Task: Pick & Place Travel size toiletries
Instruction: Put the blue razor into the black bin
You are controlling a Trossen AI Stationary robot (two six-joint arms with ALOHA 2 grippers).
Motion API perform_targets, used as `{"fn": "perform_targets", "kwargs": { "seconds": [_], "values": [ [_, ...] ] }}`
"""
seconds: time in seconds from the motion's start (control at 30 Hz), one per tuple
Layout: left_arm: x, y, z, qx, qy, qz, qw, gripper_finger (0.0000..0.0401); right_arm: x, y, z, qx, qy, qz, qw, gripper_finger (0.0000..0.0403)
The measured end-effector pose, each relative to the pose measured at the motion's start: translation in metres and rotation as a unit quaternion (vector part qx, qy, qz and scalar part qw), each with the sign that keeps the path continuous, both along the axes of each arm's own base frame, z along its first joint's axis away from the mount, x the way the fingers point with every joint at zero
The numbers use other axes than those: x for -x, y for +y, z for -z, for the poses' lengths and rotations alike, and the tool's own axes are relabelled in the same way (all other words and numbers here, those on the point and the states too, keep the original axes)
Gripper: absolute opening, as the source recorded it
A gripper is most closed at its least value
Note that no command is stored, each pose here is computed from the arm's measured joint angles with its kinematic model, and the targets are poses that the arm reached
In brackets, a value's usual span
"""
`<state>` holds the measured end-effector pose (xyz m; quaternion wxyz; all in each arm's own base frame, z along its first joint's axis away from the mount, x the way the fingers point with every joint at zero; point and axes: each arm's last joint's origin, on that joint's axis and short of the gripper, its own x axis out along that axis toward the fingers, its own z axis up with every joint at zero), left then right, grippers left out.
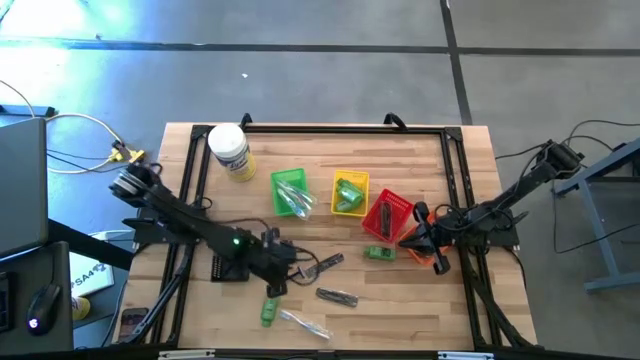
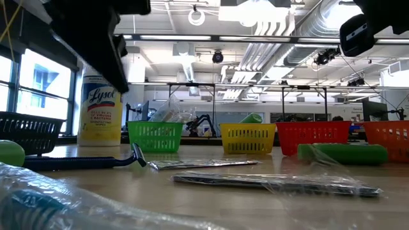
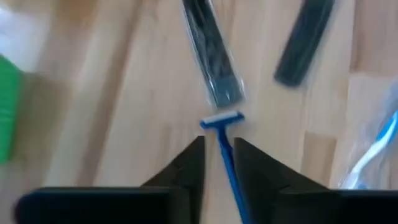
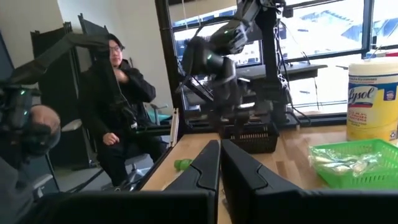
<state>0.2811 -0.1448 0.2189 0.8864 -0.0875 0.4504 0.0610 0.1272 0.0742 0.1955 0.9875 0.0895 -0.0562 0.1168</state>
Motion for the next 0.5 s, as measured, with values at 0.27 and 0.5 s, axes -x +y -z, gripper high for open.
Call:
{"fn": "perform_targets", "kwargs": {
  "seconds": [0.27, 0.5],
  "values": [
    [-0.026, -0.017, 0.036, 0.009, 0.068, 0.022, 0.997, 0.0197, -0.001, 0.001, 0.002, -0.005, 0.01, -0.001, 1.0, 0.0006],
    [-0.032, -0.02, 0.059, -0.007, 0.112, 0.0, 0.994, 0.0227, -0.002, 0.001, 0.003, -0.003, 0.012, -0.001, 1.0, 0.0006]
  ]
}}
